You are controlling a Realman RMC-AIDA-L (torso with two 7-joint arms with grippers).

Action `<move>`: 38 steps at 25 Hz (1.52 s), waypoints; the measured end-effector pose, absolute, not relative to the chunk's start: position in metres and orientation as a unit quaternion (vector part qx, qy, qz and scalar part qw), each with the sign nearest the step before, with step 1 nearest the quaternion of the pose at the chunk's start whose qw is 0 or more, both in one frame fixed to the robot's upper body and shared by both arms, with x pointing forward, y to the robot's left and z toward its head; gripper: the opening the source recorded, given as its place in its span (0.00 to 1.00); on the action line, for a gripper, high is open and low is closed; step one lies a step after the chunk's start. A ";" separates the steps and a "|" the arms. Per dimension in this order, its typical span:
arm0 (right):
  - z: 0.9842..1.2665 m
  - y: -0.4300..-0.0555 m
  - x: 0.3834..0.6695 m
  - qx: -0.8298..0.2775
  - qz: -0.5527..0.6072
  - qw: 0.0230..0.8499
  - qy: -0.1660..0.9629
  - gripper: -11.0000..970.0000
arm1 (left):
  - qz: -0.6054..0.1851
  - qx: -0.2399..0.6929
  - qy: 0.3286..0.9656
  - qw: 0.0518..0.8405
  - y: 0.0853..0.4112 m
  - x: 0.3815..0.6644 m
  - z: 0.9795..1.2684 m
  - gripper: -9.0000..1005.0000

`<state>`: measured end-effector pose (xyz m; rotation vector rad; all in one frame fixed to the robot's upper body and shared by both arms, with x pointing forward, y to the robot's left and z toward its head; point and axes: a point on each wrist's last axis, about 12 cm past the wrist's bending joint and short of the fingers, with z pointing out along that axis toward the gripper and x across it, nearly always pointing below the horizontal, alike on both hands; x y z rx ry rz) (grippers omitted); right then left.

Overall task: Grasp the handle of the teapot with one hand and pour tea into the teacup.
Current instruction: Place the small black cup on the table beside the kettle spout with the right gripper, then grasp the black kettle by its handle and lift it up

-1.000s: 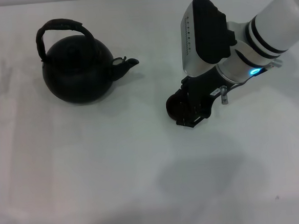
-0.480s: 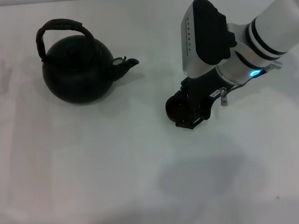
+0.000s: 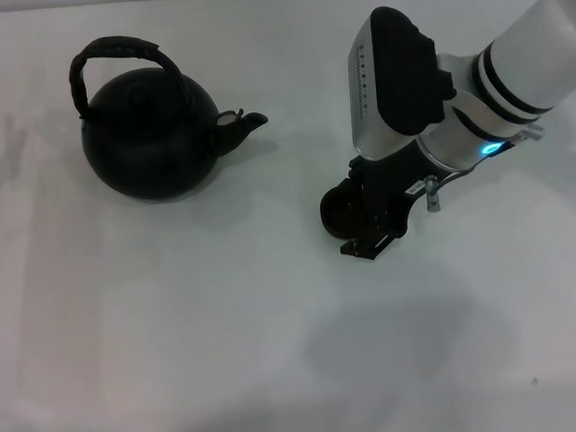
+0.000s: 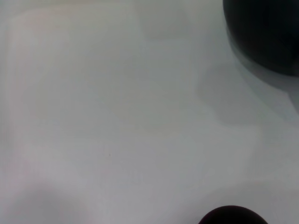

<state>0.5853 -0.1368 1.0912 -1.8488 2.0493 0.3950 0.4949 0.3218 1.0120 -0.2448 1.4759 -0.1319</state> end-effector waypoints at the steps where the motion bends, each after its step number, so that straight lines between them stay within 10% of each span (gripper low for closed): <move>1: 1.092 -0.137 0.586 -0.652 0.140 0.178 0.724 0.89 | -0.060 -0.111 0.671 0.731 0.322 0.495 1.012 0.87; 27: 1.108 -0.155 0.592 -0.588 0.219 0.253 0.737 0.88 | -0.059 -0.113 0.667 0.734 0.322 0.495 1.013 0.87; 38: 1.115 -0.253 0.605 -0.244 0.385 0.492 0.741 0.88 | -0.060 -0.105 0.649 0.751 0.321 0.490 1.017 0.87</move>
